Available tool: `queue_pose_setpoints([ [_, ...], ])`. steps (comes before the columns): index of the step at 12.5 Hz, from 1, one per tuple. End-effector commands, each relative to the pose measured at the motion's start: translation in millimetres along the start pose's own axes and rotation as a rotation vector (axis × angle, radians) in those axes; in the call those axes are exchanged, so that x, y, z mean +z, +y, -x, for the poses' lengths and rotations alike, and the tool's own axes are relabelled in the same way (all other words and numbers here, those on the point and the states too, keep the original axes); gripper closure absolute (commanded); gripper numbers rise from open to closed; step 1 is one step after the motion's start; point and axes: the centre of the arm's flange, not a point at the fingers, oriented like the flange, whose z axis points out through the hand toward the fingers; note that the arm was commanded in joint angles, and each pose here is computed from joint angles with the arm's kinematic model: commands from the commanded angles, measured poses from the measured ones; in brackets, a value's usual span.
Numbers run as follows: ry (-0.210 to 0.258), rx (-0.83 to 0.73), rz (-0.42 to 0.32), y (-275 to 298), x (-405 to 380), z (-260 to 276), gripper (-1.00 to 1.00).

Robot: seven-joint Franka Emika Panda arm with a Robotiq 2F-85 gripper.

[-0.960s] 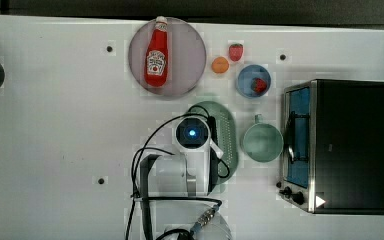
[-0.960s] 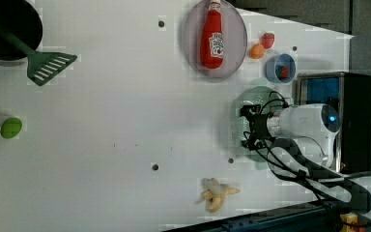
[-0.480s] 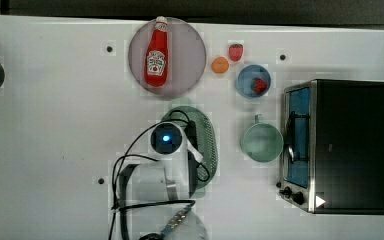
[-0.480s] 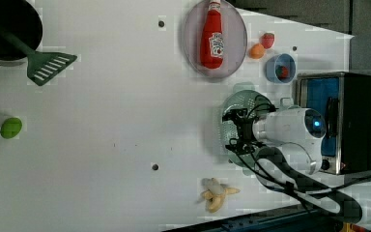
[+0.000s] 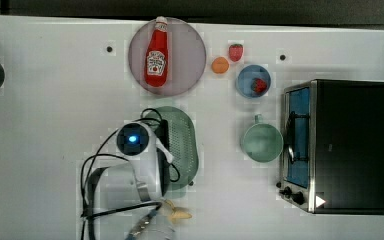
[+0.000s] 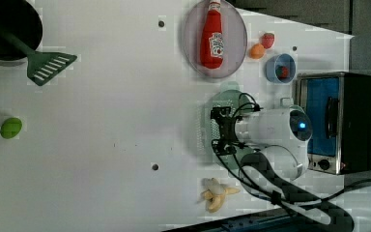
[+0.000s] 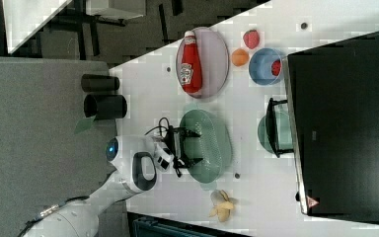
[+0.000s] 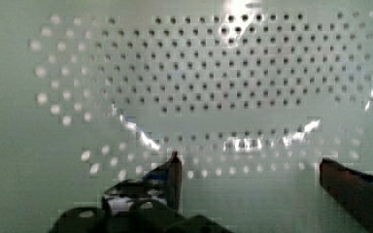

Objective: Drag strainer right to left.

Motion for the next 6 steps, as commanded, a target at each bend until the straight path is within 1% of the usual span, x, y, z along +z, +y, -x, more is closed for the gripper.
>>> queue_pose_setpoints([
  [1,-0.040,0.057,-0.003,-9.2,-3.4,45.2,-1.00],
  [3,-0.054,0.048,0.009,-13.2,-1.0,66.5,-1.00],
  [6,-0.076,0.045,0.006,-19.8,-3.1,98.1,-1.00],
])
